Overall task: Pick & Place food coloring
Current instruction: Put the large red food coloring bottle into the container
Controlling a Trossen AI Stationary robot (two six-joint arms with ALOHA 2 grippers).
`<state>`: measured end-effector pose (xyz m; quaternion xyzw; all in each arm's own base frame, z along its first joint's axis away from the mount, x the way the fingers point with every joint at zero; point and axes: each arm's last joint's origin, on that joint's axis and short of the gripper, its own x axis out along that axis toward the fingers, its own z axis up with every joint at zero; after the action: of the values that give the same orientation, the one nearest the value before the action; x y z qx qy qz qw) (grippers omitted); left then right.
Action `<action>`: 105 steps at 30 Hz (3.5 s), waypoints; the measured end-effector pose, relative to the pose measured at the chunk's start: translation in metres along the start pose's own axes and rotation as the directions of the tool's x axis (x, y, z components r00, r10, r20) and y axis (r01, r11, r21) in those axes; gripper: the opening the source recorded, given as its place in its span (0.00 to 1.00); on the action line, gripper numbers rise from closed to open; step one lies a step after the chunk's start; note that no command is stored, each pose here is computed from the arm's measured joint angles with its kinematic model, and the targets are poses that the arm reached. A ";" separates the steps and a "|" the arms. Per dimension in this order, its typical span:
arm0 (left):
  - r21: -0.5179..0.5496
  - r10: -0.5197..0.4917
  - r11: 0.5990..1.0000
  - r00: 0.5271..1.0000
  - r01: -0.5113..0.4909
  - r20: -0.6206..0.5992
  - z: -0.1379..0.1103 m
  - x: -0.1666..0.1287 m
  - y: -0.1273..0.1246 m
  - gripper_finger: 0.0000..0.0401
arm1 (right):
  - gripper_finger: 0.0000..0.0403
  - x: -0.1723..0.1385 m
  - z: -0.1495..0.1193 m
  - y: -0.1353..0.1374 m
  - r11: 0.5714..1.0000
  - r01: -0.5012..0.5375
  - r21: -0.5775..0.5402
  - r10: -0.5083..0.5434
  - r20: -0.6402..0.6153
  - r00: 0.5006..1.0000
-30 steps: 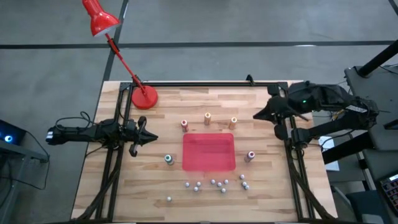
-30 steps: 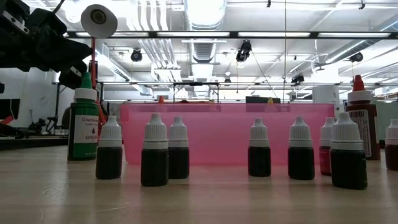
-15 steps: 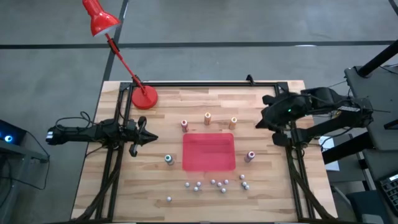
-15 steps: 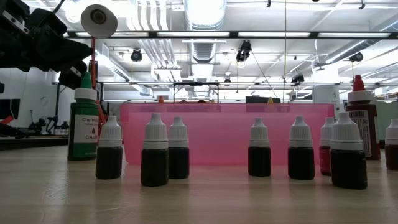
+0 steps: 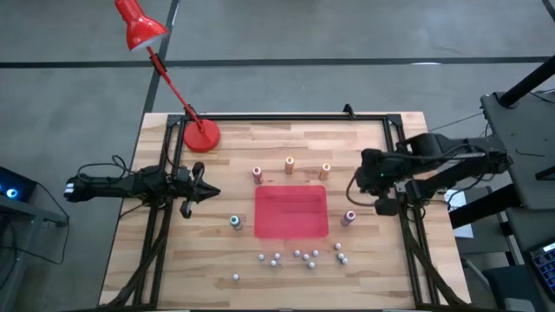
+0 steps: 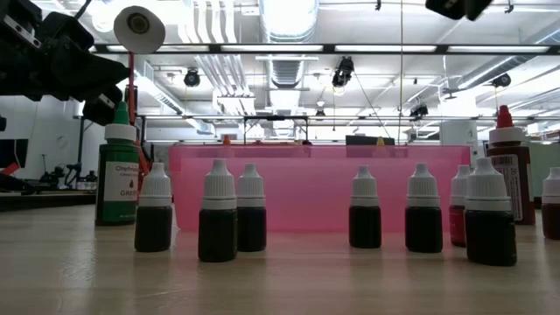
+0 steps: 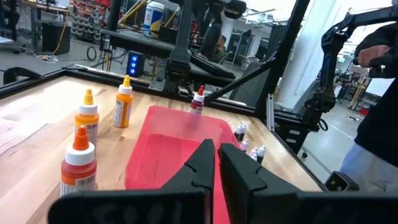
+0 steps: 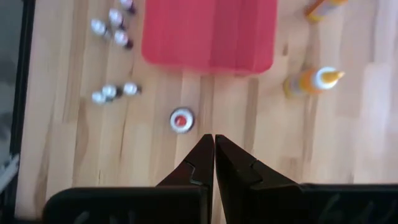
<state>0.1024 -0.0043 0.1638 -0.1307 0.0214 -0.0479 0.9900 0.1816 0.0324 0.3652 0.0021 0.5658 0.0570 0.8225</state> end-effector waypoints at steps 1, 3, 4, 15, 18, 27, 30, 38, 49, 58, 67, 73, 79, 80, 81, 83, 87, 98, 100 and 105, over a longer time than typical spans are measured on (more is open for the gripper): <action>0.000 0.000 1.000 1.000 0.000 -0.001 0.000 0.000 0.000 0.00 | 0.02 0.001 -0.001 0.002 1.000 -0.003 -0.012 0.003 -0.016 1.000; -0.001 0.002 1.000 1.000 -0.002 -0.005 0.000 0.000 0.000 0.00 | 0.02 0.004 -0.002 0.008 0.999 -0.014 -0.046 0.013 -0.025 1.000; -0.001 0.001 1.000 1.000 -0.001 -0.005 0.000 0.000 0.000 0.00 | 0.02 0.004 -0.002 0.011 0.998 -0.019 -0.068 0.017 -0.028 0.999; -0.001 0.001 1.000 1.000 -0.001 -0.005 0.000 0.000 0.000 0.00 | 0.05 0.019 0.003 0.023 0.977 -0.087 -0.197 0.061 -0.130 0.990; -0.001 0.001 1.000 1.000 -0.001 -0.005 0.000 0.000 0.000 0.00 | 0.09 0.028 0.008 0.025 0.970 -0.095 -0.222 0.056 -0.174 0.983; 0.000 0.001 1.000 1.000 -0.001 -0.005 0.000 0.000 0.000 0.00 | 0.25 0.042 0.019 0.027 0.953 -0.104 -0.285 0.052 -0.184 0.982; 0.000 0.001 1.000 1.000 -0.001 -0.005 0.000 0.000 0.000 0.00 | 0.32 0.042 0.020 0.027 0.951 -0.103 -0.292 0.051 -0.180 0.982; -0.001 0.001 1.000 1.000 -0.001 -0.005 0.000 0.000 0.000 0.00 | 0.50 0.047 0.021 0.027 0.976 -0.084 -0.202 0.047 -0.182 0.982; -0.001 0.001 1.000 1.000 -0.001 -0.005 -0.001 0.000 0.000 0.00 | 0.63 0.063 0.020 0.017 0.994 -0.057 -0.095 0.039 -0.177 0.983; -0.001 0.001 1.000 1.000 -0.001 -0.005 -0.001 0.000 0.000 0.00 | 0.63 0.063 0.022 0.011 0.997 -0.047 -0.069 0.035 -0.164 0.986; -0.001 0.001 1.000 1.000 -0.001 -0.005 0.000 0.000 0.000 0.00 | 0.63 0.083 0.013 0.008 0.997 -0.044 -0.066 0.031 -0.192 0.981; -0.001 0.001 1.000 1.000 -0.001 -0.005 0.000 0.000 0.000 0.00 | 0.63 0.101 0.005 0.007 0.997 -0.044 -0.069 0.028 -0.216 0.976; 0.000 0.001 1.000 1.000 -0.001 -0.005 0.000 0.000 0.000 0.00 | 0.63 0.114 -0.002 0.006 0.995 -0.050 -0.090 0.028 -0.235 0.972; -0.001 0.001 1.000 1.000 -0.001 -0.005 0.000 0.000 0.000 0.00 | 0.63 0.115 -0.002 0.006 0.994 -0.053 -0.100 0.028 -0.235 0.972; -0.001 0.001 1.000 1.000 -0.001 -0.005 -0.001 0.000 0.000 0.00 | 0.62 0.116 -0.003 0.005 0.992 -0.055 -0.111 0.028 -0.237 0.971; -0.001 0.001 1.000 1.000 -0.001 -0.005 0.000 0.000 0.000 0.00 | 0.62 0.117 -0.003 0.005 0.990 -0.058 -0.125 0.028 -0.232 0.972; -0.001 0.001 1.000 1.000 -0.001 -0.005 0.000 0.000 0.000 0.00 | 0.64 0.123 -0.002 0.005 0.988 -0.062 -0.139 0.032 -0.205 0.978; -0.001 0.001 1.000 1.000 -0.001 -0.005 -0.001 0.000 0.000 0.00 | 0.64 0.131 -0.007 0.016 0.976 -0.090 -0.200 0.048 -0.204 0.978; 0.000 0.002 1.000 1.000 -0.002 -0.005 -0.001 0.000 0.000 0.00 | 0.64 0.133 -0.008 0.016 0.974 -0.092 -0.205 0.049 -0.202 0.978; 0.000 0.001 1.000 1.000 -0.001 -0.005 0.000 0.000 0.000 0.00 | 0.63 0.138 -0.009 0.015 0.973 -0.088 -0.212 0.044 -0.204 0.978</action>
<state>0.1023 -0.0043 0.1633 -0.1308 0.0239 -0.0476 0.9900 0.2204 0.0605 0.2346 -0.0757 0.6345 0.1465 0.7551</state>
